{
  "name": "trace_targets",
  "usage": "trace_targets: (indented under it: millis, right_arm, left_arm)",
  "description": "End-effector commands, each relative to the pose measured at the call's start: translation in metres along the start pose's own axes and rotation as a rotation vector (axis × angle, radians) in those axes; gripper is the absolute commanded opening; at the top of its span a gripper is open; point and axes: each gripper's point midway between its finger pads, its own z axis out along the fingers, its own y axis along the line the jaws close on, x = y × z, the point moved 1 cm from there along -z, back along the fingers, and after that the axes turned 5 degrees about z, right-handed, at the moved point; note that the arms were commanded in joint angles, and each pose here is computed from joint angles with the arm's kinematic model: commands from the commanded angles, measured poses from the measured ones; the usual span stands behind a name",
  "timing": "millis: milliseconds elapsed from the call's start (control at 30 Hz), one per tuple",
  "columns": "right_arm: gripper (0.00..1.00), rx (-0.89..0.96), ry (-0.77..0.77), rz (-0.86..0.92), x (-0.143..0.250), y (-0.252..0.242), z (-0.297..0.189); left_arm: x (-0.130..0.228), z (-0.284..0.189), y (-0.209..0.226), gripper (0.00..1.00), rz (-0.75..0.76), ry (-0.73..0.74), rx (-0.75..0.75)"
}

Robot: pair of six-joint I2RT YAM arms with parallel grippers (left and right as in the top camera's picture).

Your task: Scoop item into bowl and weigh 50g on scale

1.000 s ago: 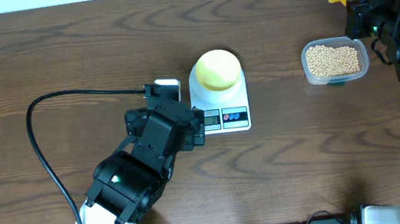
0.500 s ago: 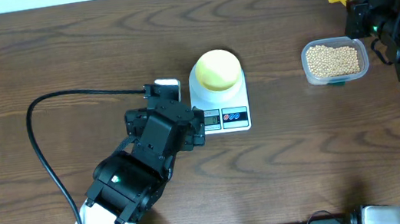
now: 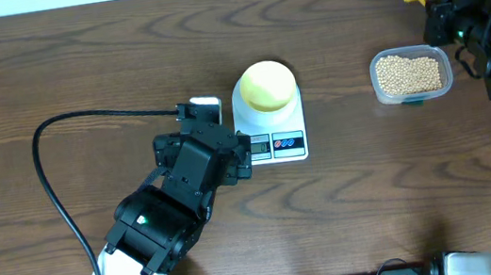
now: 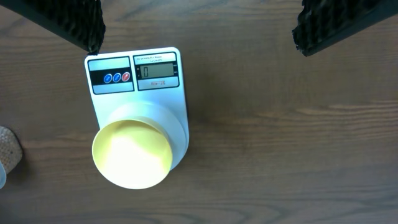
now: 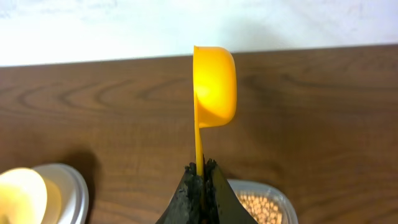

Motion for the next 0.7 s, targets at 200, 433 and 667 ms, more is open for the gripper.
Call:
trace_targets:
  millis: [200, 433, 667]
  right_arm:
    - [0.01, -0.002, -0.122, 0.082, -0.032, -0.001, -0.006]
    - [0.01, -0.046, -0.097, 0.203, -0.027, 0.005, -0.009]
    - [0.01, -0.128, -0.065, 0.207, -0.023, 0.019, -0.009]
  left_arm:
    - [-0.003, -0.001, 0.005, 1.00, 0.006, -0.008, -0.026]
    - [-0.003, -0.001, 0.005, 1.00, 0.006, -0.008, -0.026]
    - [-0.003, -0.001, 0.005, 1.00, 0.006, -0.008, -0.026]
